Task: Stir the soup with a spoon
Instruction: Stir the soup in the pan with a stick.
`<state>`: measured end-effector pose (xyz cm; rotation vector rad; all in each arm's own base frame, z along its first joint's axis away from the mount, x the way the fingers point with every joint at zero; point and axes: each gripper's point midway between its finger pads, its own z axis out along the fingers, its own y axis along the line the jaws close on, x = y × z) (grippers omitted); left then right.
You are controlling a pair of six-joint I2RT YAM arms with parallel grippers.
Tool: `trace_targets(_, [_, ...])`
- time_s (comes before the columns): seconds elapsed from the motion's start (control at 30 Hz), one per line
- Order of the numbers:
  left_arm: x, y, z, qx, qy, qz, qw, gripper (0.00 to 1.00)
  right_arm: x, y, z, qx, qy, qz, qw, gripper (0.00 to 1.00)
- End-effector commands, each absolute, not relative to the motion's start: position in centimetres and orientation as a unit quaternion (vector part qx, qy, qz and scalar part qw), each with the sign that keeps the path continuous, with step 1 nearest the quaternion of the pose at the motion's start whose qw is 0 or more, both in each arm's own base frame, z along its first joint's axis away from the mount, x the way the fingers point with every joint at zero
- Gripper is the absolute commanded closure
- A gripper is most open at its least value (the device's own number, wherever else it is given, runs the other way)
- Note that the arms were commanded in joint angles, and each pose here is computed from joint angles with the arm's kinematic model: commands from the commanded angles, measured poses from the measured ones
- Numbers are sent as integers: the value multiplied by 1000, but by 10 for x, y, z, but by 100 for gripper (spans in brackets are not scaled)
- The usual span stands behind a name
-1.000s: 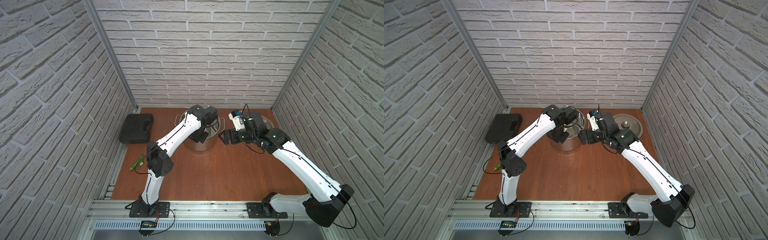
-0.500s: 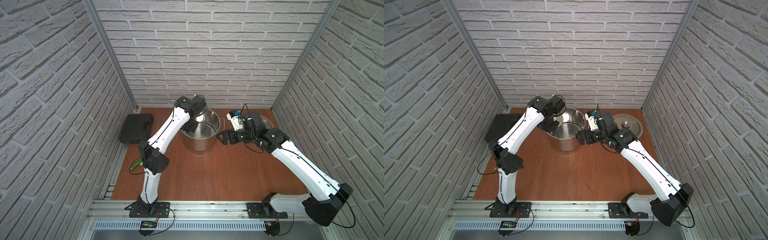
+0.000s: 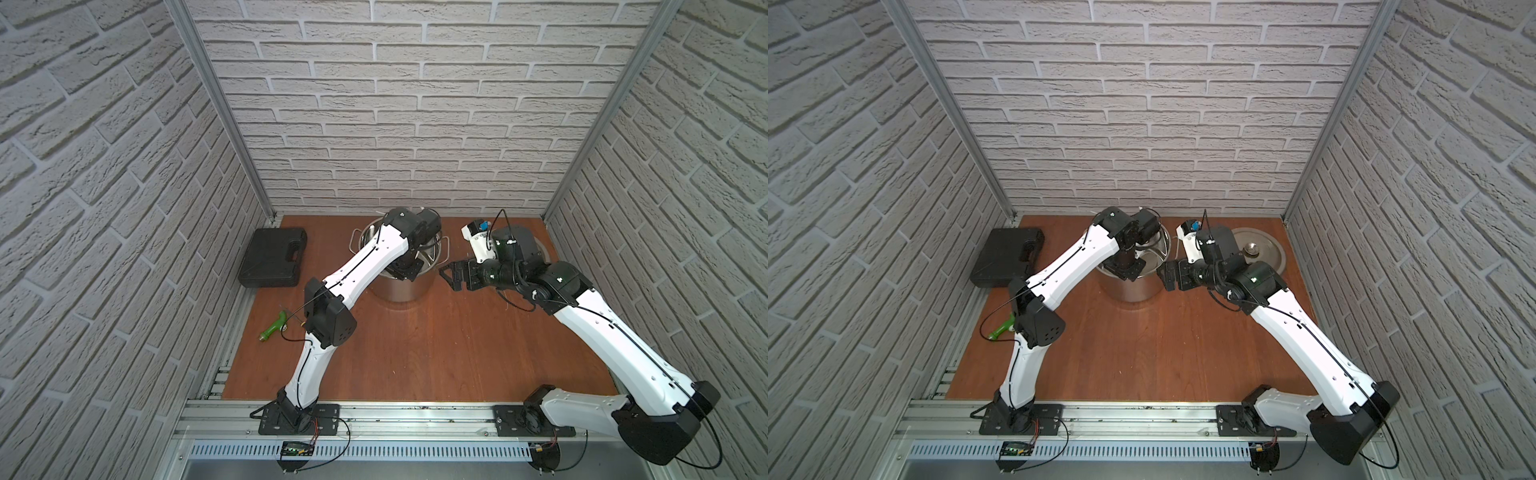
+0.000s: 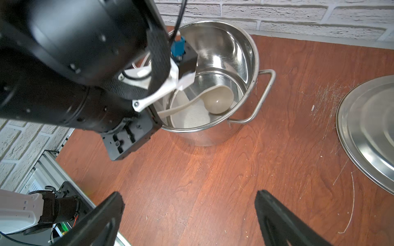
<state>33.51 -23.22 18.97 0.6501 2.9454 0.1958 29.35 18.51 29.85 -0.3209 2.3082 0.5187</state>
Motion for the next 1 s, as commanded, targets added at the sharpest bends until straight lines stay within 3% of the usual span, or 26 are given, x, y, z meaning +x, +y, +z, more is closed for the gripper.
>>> trace_targets(0.0, [321,-211,214,191,976,72,75,100,293,182,298,-123,897,200,375,0])
trace_targets(0.2, [317,-164,228,167,972,143,77,100,296,190,295,-122,895,216,370,0])
trace_targets(0.47, [348,-142,240,146,967,178,109,100,300,194,307,-122,890,226,376,0])
trace_targets(0.77, [338,-189,281,124,975,-19,181,100,295,181,312,-113,891,205,390,0])
trace_targets(0.97, [306,-173,309,86,967,-74,229,100,295,175,315,-112,890,193,398,0])
